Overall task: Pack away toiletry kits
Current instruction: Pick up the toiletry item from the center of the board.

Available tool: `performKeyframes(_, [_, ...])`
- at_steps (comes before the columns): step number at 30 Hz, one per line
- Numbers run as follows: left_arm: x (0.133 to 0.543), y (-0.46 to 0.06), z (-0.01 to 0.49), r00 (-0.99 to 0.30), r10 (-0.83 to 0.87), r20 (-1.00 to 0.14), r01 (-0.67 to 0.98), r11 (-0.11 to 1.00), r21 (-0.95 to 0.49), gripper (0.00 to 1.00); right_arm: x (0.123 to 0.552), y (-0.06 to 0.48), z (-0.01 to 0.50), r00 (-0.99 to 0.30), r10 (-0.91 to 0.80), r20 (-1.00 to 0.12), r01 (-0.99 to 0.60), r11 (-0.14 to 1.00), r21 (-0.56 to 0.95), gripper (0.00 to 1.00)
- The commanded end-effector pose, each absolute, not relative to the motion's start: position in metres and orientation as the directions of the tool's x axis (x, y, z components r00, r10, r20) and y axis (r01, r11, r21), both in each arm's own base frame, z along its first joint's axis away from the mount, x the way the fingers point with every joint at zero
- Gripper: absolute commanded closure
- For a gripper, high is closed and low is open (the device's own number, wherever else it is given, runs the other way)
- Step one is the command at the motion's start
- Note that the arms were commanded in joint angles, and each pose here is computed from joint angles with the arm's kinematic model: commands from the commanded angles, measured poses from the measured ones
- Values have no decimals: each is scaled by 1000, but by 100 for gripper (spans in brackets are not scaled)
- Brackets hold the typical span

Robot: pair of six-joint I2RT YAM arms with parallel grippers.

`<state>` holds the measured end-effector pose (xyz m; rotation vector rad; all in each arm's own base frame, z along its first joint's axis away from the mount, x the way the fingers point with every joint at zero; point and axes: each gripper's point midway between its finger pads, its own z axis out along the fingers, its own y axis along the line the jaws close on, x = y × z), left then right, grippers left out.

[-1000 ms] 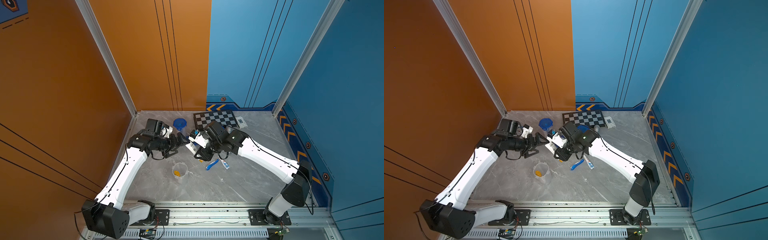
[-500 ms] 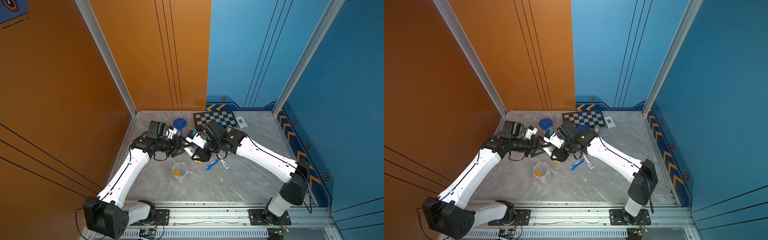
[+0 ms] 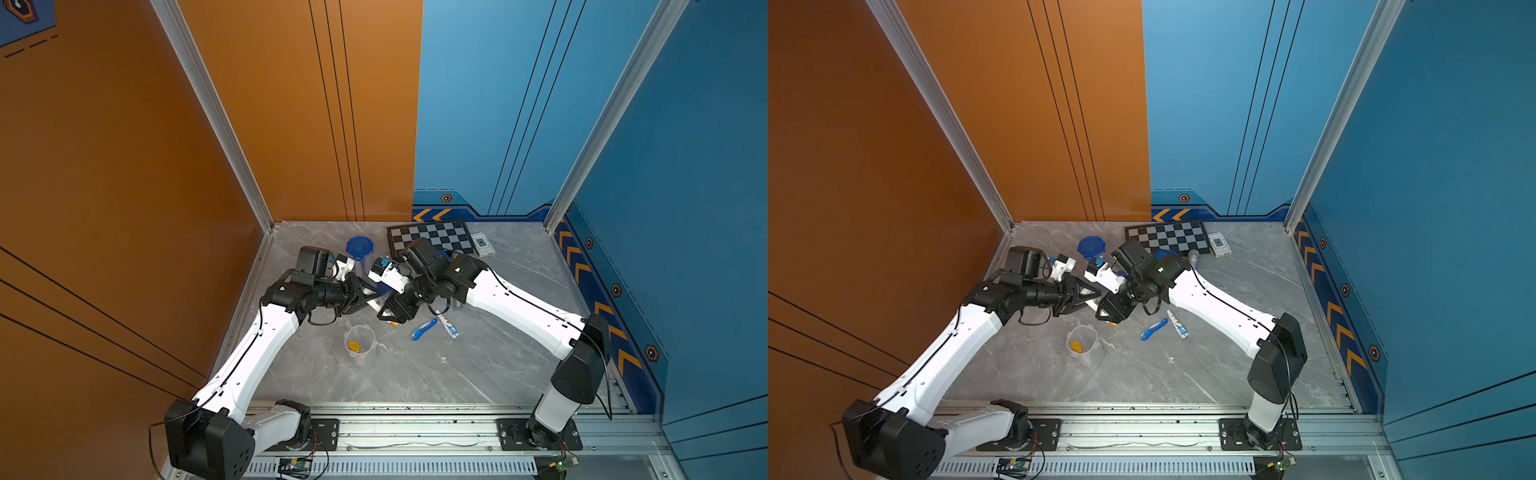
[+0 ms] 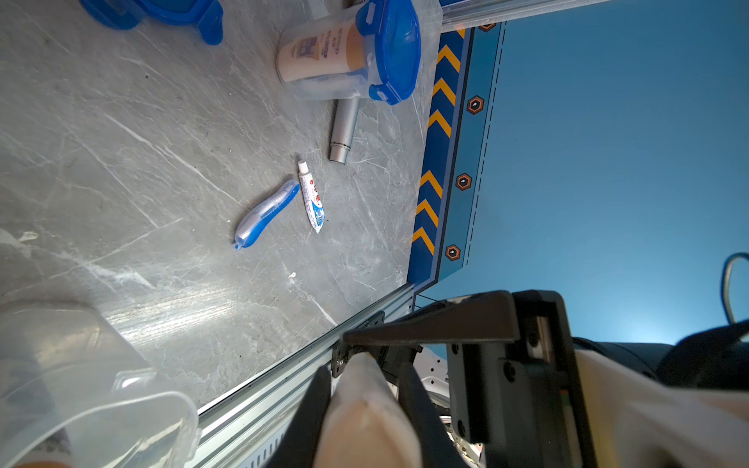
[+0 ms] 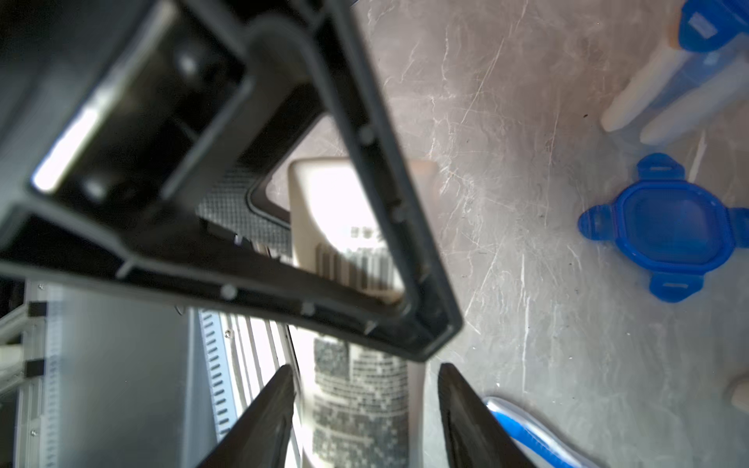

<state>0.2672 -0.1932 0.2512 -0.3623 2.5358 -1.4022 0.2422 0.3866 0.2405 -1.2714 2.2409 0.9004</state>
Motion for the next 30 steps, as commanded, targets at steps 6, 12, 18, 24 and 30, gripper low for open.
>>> performKeyframes(6, [276,-176,282,-922,-356,-152,-41,479,-877,100,292,354,288,-786,-142,-602,-603,394,694,0])
performKeyframes(12, [296,-173,323,-874,-417,-249,86,372,-924,100,314,356,324,-896,52,-441,-435,92,896,1])
performKeyframes(18, [313,-173,343,-833,-477,-281,151,292,-944,100,317,368,361,-919,62,-390,-394,-164,904,9])
performKeyframes(24, [320,-169,347,-800,-521,-296,171,275,-946,100,312,381,371,-929,2,-371,-360,-245,900,17])
performKeyframes(30, [328,-164,351,-761,-568,-313,192,264,-945,100,295,393,365,-924,-94,-370,-340,-241,909,21])
